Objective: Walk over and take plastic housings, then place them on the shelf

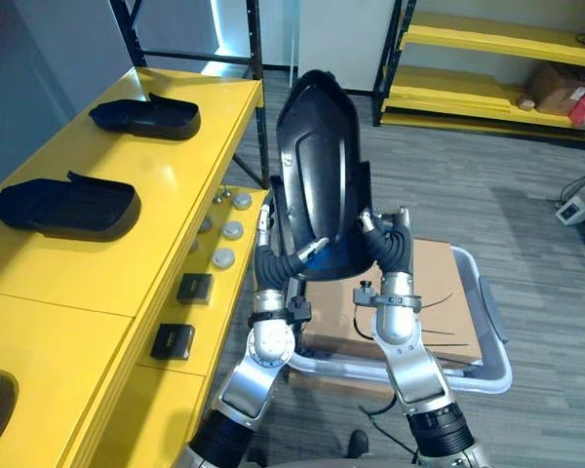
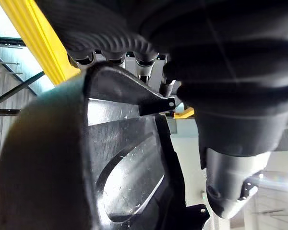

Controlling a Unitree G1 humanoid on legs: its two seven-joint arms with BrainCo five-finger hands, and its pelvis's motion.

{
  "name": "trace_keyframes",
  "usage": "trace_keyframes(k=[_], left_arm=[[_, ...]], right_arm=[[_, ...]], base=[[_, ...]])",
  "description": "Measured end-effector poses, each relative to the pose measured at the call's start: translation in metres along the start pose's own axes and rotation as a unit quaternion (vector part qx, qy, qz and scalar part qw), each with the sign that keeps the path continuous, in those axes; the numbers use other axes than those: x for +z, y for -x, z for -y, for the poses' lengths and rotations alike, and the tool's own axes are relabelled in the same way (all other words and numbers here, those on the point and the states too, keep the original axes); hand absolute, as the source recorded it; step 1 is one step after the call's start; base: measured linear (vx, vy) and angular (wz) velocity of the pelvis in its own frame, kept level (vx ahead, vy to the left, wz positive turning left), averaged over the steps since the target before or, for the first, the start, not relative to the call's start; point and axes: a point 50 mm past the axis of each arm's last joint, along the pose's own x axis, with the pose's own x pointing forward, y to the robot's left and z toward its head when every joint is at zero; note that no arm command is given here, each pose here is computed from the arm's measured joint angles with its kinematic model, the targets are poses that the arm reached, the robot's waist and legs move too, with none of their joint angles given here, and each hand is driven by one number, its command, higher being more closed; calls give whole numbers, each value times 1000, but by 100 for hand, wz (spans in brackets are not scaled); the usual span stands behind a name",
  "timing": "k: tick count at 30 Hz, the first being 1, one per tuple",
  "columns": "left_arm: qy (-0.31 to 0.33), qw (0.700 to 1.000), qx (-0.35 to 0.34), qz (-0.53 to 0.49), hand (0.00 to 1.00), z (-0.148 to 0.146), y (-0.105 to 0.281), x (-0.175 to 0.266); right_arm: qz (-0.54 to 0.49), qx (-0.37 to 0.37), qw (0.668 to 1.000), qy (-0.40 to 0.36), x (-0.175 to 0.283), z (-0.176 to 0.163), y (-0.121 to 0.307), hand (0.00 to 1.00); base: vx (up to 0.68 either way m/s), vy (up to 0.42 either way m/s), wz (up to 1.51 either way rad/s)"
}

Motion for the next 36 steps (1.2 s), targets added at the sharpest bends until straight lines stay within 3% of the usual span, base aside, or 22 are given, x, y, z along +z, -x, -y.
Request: trace_keyframes(k=[15,16,26,27,36], left_arm=[[40,998,7,-49,0,2,2,-10],[46,997,0,-57,100,2,2,-12],[105,986,-47,-121,100,0,3,-29],[105,986,-48,-124,100,-2,4,-30],[91,987,-51,-126,100,-13,5,-35]], right_arm=[[0,-7,1000,-6,-1,-2,7,100],[0,-7,1000,-5,-1,-2,6,100],[12,28,999,16,-3,2,4,100],[19,34,999,18,-2,2,3,0],[130,131,983,3,26,-2,-7,0]], base=[[-27,-19,1],[0,0,0],[-7,-4,0],[-42,-22,-1],[-25,-14,0]])
